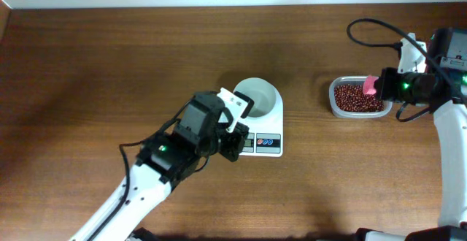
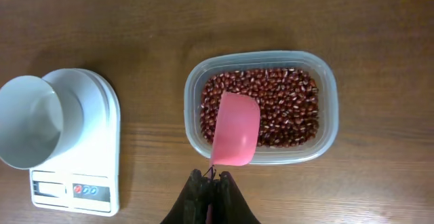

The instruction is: Scoop and weigh 50g on scale

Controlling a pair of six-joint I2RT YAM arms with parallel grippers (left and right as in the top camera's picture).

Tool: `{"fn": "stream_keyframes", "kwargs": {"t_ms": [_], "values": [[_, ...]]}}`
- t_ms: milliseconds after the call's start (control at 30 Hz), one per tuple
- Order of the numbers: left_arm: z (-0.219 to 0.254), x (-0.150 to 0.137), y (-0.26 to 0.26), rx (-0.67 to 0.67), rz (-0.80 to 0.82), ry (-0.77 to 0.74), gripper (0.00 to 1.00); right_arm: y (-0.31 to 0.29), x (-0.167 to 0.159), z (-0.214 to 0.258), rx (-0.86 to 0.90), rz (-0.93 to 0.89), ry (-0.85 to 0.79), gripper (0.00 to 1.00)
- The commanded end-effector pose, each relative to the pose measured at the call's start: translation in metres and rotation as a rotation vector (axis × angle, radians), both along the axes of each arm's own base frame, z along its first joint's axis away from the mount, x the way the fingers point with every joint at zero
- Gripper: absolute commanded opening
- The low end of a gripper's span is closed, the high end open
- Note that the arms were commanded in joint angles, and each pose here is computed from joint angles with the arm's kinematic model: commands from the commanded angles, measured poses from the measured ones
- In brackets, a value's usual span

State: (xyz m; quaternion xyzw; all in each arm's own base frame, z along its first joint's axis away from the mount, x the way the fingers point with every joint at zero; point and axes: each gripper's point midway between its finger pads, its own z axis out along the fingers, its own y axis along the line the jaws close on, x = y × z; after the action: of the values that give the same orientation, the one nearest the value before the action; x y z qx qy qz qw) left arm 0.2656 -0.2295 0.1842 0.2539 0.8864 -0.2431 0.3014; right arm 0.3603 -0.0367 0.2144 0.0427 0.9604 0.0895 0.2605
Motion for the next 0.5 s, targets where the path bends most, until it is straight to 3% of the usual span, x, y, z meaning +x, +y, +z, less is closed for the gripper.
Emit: {"fn": "stream_keyframes", "kwargs": {"t_ms": [0, 200, 233, 267, 300, 467], "values": [[-0.013, 0.002, -0.003, 0.011, -0.01, 0.039, 0.0, -0.005, 0.002, 0.006, -0.037, 0.012, -0.021, 0.04], [-0.056, -0.003, -0.028, 0.09, -0.069, 0.101, 0.0, -0.006, 0.002, 0.006, -0.038, 0.011, -0.021, 0.04], [-0.059, -0.006, -0.032, 0.097, -0.08, 0.109, 0.09, -0.008, 0.002, 0.006, -0.054, 0.005, -0.021, 0.04], [-0.059, -0.006, -0.032, 0.097, -0.082, 0.109, 0.66, -0.011, 0.003, 0.006, -0.075, 0.012, -0.025, 0.04], [-0.059, -0.006, -0.032, 0.097, -0.082, 0.109, 0.98, -0.011, 0.004, 0.006, -0.094, 0.045, -0.032, 0.04], [-0.06, -0.006, -0.032, 0.098, -0.082, 0.11, 1.0, -0.016, 0.009, -0.013, -0.15, 0.127, 0.01, 0.04]]}}
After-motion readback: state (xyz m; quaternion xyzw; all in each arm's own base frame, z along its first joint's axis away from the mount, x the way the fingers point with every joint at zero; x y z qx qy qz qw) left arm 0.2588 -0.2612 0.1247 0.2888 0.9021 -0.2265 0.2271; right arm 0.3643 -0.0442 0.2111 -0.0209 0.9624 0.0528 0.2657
